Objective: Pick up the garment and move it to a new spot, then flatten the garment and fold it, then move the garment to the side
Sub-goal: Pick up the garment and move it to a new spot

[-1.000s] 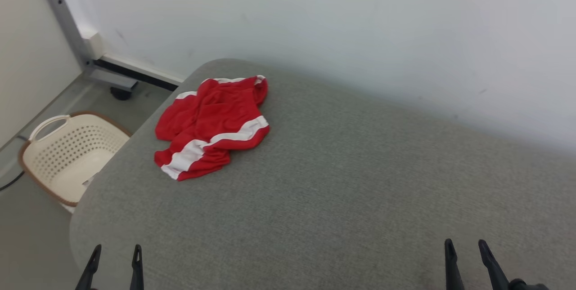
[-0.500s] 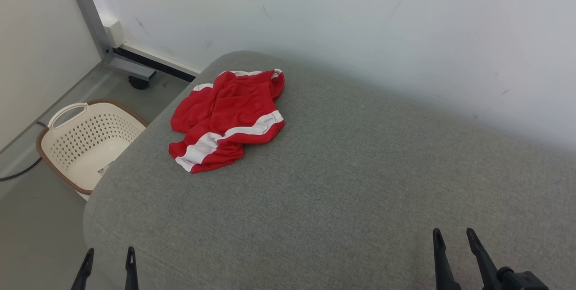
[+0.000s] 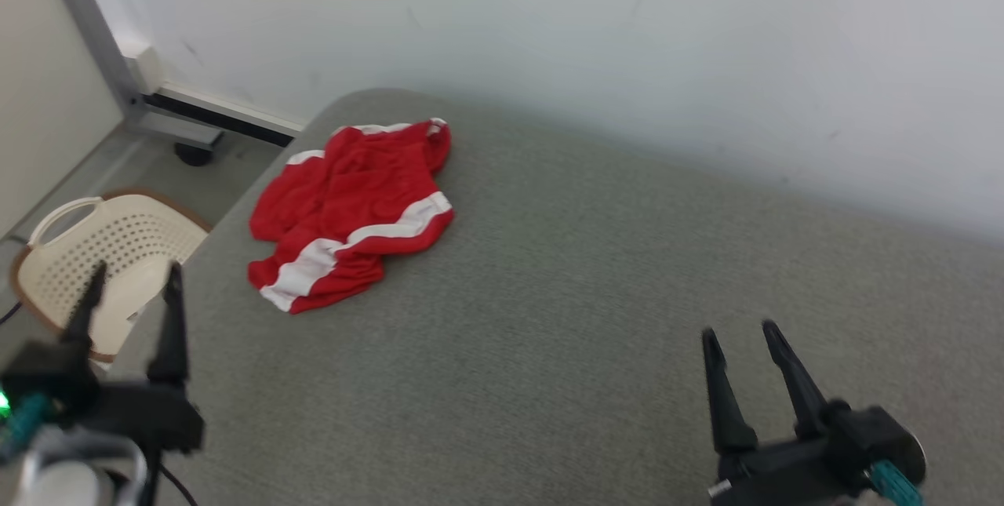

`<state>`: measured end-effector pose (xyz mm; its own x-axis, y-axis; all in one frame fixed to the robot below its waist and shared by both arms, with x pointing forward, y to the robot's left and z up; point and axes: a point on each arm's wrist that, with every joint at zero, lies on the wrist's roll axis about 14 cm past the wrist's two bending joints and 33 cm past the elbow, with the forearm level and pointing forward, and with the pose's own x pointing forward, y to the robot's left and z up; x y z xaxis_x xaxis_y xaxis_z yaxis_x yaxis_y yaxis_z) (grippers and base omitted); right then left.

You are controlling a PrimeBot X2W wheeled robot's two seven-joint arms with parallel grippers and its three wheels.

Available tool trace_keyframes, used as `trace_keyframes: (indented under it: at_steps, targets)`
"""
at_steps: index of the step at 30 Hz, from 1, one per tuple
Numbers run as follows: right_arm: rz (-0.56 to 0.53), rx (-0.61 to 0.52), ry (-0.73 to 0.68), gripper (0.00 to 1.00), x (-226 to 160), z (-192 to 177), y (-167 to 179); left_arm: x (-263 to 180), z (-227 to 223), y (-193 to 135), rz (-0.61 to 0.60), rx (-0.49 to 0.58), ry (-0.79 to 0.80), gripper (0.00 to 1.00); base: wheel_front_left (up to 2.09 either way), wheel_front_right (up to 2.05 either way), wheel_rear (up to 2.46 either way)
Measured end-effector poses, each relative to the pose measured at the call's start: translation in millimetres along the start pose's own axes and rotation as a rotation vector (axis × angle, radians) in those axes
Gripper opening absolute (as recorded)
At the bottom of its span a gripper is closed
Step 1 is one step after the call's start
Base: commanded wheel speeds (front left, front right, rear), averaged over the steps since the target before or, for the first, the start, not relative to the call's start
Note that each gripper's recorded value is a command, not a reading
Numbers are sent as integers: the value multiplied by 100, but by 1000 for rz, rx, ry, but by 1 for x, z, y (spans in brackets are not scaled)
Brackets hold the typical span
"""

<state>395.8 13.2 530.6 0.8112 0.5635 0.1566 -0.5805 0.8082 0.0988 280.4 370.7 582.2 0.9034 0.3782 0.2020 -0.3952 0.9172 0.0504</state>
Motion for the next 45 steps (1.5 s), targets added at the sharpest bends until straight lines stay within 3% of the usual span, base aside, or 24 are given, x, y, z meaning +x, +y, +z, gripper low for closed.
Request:
trace_keyframes:
  at_steps: [6, 11, 17, 26, 33, 45]
  targets:
    - [31, -9, -115, 100, 24, 35, 2, 70, 43, 13, -7, 46, -79, 100, 0, 0, 0]
    - [-17, 4, -145, 100, 22, 42, -20, 128, 54, -6, -64, 53, -63, 100, 0, 0, 0]
    - [-109, 7, -130, 100, 11, 33, -55, 181, 28, -44, -145, 54, 45, 100, 0, 0, 0]
    - [-246, -3, -43, 100, -9, -2, -106, 229, -70, -122, -291, 83, 333, 100, 0, 0, 0]
    - [-314, -8, 26, 100, -23, -27, -129, 232, -146, -155, -357, 128, 570, 100, 0, 0, 0]
    - [-344, -25, 64, 100, -31, -38, -140, 175, -237, -148, -304, 63, 1050, 100, 0, 0, 0]
